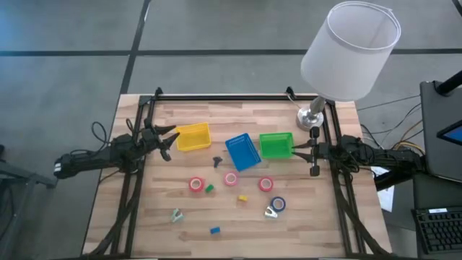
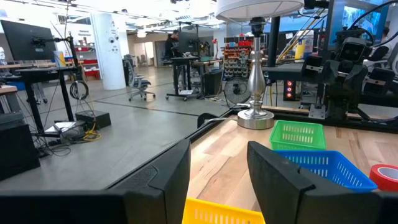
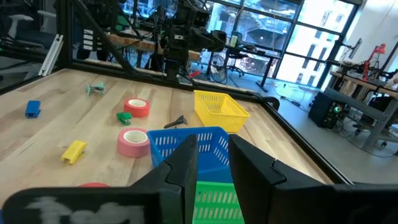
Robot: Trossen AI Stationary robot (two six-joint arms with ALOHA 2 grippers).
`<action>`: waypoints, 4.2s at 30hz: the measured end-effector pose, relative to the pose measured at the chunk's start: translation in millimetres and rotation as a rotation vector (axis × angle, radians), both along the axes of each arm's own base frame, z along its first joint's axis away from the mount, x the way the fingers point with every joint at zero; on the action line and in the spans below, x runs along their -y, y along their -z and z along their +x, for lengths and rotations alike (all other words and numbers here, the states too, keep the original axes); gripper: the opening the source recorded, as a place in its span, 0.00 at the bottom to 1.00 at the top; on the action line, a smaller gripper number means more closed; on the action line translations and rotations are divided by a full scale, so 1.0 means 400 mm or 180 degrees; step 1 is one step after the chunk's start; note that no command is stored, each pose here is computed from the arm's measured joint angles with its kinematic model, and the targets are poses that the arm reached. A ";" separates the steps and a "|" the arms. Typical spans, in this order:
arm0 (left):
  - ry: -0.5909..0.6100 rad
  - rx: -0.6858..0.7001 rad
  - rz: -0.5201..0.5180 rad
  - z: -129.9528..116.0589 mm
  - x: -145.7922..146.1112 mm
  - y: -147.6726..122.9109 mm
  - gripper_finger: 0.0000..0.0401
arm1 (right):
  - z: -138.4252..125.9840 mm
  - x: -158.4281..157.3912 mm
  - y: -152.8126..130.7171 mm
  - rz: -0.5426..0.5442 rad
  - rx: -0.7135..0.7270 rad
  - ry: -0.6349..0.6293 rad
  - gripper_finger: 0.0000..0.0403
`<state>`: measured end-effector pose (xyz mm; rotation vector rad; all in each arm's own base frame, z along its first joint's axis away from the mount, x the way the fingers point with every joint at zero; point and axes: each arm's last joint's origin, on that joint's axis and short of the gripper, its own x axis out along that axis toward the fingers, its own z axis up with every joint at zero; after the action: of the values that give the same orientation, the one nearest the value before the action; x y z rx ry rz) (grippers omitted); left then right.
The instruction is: Pick and place Stapler, Stapler remover, tape
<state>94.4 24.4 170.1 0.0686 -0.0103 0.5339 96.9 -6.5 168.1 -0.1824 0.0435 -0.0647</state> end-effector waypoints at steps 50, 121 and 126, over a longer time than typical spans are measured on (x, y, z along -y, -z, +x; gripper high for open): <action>-0.0477 0.0297 -0.0169 -0.009 -0.009 -0.022 0.41 | -0.011 0.011 -0.095 0.0000 0.1266 0.0493 0.26; 0.0827 -0.2665 -0.2238 0.440 0.253 0.065 0.38 | 0.291 0.052 -0.263 -0.0073 -0.0097 0.1491 0.29; 0.0789 -0.2671 -0.2184 0.446 0.252 0.078 0.38 | 0.298 0.052 -0.251 0.0044 -0.0121 0.1498 0.29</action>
<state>272.7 -76.3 139.0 -0.3790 0.9676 0.2070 216.2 -27.4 268.5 -0.1567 0.1242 -0.5302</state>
